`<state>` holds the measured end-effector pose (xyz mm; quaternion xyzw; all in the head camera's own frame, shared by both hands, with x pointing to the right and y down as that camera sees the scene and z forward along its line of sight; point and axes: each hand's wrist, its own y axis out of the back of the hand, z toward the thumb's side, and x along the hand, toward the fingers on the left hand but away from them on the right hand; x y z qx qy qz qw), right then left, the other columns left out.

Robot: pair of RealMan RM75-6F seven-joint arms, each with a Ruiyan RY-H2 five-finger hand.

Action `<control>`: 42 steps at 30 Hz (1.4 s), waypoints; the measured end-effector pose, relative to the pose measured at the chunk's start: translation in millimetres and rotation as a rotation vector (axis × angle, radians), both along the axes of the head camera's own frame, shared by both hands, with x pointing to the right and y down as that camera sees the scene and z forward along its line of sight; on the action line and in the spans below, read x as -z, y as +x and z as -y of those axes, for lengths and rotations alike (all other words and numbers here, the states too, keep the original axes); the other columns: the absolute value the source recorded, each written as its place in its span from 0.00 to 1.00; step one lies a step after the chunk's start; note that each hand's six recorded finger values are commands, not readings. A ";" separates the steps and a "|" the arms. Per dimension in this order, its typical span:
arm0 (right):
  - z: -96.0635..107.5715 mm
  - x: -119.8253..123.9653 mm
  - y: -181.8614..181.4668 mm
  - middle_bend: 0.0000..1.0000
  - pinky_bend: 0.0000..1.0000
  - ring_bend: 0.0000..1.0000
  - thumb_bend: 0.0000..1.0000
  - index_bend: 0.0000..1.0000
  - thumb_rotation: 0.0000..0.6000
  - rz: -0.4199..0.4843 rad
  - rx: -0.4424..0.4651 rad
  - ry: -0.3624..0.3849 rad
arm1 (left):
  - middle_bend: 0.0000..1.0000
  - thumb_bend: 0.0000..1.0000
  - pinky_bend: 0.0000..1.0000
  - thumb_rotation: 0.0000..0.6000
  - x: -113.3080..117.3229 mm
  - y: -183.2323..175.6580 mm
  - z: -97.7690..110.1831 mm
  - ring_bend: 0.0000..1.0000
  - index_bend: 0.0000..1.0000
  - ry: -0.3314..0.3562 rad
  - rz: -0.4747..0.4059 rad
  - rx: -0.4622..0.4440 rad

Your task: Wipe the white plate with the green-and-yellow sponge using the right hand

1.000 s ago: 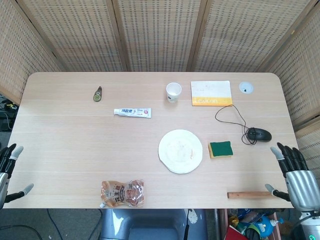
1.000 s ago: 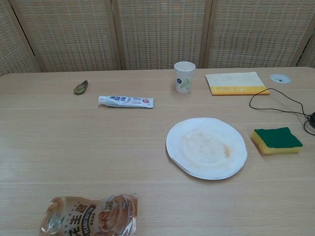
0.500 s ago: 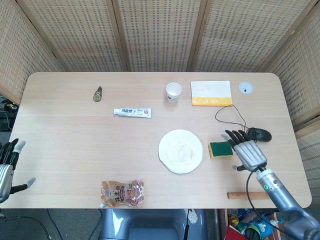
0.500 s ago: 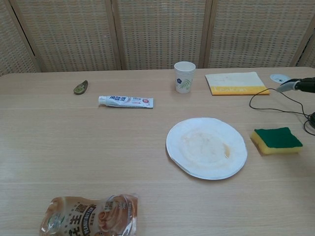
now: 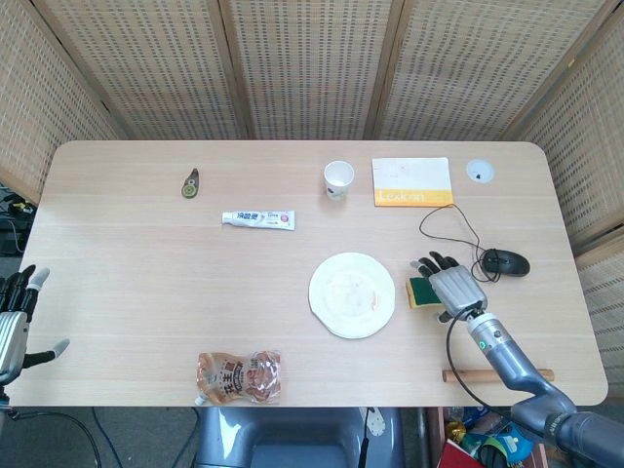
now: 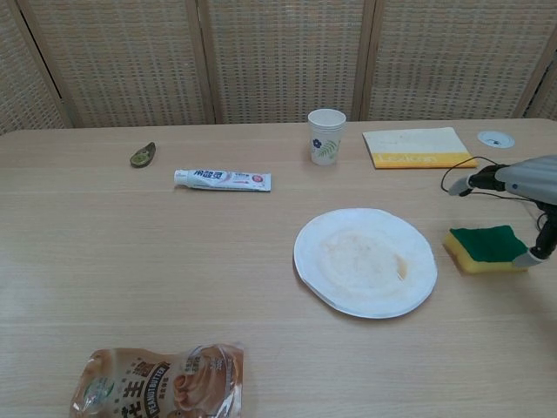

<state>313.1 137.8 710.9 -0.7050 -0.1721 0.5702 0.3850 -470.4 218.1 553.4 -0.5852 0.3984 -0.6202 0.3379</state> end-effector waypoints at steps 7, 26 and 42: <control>5.8 -16.9 -8.2 0.22 0.31 0.14 0.00 0.17 1.00 -0.028 0.004 -0.008 | 0.00 0.00 0.00 1.00 -2.5 -0.6 1.2 0.00 0.00 -0.010 0.005 0.005; 9.8 -46.5 -19.2 0.47 0.65 0.39 0.21 0.49 1.00 -0.040 0.002 0.027 | 0.00 0.00 0.00 1.00 -5.9 -6.1 5.5 0.00 0.00 -0.022 0.011 0.031; 22.1 -5.5 -55.7 0.48 0.67 0.40 0.28 0.50 1.00 0.261 -0.068 0.040 | 0.00 0.00 0.00 1.00 -10.3 -6.0 5.8 0.00 0.00 -0.045 0.011 0.032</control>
